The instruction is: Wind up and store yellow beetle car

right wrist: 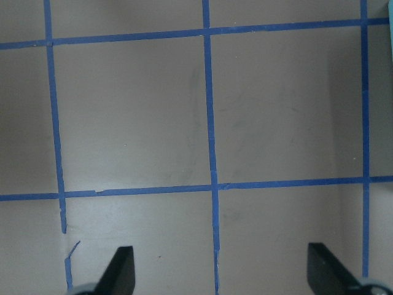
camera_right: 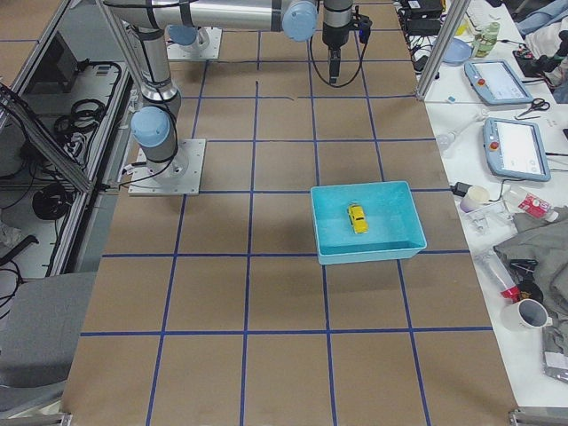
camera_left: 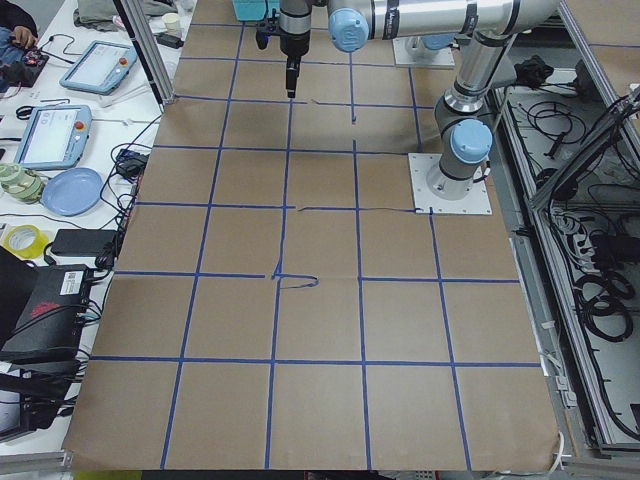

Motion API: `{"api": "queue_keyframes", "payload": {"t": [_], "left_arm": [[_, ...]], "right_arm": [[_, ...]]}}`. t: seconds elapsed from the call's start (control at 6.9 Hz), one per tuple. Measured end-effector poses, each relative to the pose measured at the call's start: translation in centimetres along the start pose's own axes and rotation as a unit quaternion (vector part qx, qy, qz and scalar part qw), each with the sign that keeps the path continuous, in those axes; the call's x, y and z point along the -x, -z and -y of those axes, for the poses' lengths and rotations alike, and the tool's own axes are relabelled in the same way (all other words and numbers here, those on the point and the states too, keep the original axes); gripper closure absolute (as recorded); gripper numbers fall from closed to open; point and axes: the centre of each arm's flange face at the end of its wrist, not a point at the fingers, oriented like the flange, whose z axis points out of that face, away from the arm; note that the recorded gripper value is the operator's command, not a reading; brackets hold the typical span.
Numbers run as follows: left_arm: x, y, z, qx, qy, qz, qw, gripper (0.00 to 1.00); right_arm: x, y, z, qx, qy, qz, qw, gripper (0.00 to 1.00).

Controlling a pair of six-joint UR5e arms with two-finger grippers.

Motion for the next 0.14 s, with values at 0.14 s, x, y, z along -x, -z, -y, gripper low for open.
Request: {"api": "queue_keyframes", "payload": {"t": [0.14], "left_arm": [[0.03, -0.05, 0.0, 0.0, 0.0, 0.0, 1.0, 0.0]], "right_arm": [[-0.93, 0.59, 0.14, 0.0, 0.001, -0.009, 1.0, 0.0]]}}
